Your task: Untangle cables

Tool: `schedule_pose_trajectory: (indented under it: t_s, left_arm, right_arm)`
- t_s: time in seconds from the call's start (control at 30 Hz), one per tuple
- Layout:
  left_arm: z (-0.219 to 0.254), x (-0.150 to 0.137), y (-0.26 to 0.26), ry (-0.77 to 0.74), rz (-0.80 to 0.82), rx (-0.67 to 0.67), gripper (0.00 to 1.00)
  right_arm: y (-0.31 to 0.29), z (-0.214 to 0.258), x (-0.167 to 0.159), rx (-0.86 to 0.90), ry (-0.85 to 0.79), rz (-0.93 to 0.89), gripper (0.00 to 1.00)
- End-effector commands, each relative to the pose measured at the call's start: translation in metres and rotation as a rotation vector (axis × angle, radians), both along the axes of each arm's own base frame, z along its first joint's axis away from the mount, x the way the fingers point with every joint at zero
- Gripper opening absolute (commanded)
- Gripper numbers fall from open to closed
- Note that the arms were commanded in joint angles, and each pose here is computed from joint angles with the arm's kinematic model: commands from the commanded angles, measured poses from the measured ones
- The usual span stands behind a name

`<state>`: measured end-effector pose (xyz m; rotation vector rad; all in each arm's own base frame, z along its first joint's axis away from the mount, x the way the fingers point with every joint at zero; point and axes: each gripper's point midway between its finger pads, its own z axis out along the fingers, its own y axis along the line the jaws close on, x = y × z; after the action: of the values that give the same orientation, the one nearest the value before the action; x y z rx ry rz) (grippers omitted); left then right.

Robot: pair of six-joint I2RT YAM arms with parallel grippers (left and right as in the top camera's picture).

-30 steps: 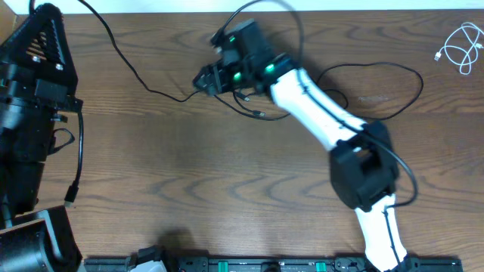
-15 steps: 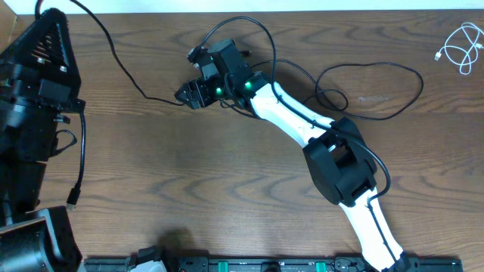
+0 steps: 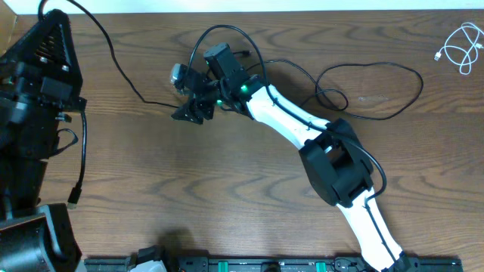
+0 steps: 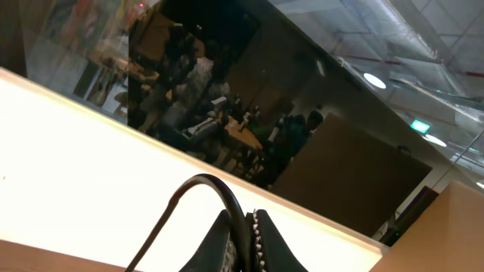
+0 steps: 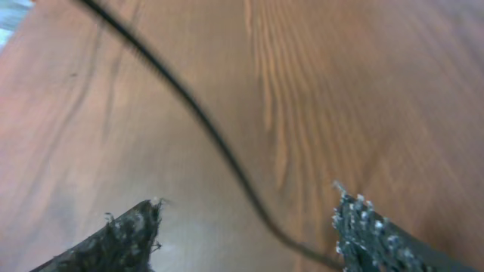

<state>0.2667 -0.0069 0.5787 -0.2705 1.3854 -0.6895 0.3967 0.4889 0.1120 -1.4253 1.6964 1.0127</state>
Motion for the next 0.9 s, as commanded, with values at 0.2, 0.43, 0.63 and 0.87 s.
schedule_pose_trajectory:
  t_s: [0.2, 0.43, 0.63, 0.87]
  left_arm:
    - [-0.008, 0.004, -0.002, 0.035, -0.016, 0.016, 0.07]
    - [-0.018, 0.010, 0.000, 0.076, -0.016, 0.004, 0.07]
    - [-0.035, 0.027, 0.005, 0.145, -0.017, -0.017, 0.07]
    - [-0.070, 0.056, 0.008, 0.276, -0.060, -0.055, 0.07]
  right_arm:
    - [0.047, -0.034, -0.006, 0.041, -0.109, -0.025, 0.61]
    - [0.042, -0.030, 0.016, 0.018, -0.127, -0.151, 0.01]
    - [0.018, 0.025, 0.041, 0.079, -0.081, -0.245, 0.01]
    - [-0.034, 0.152, 0.055, 0.171, -0.173, -0.321, 0.01]
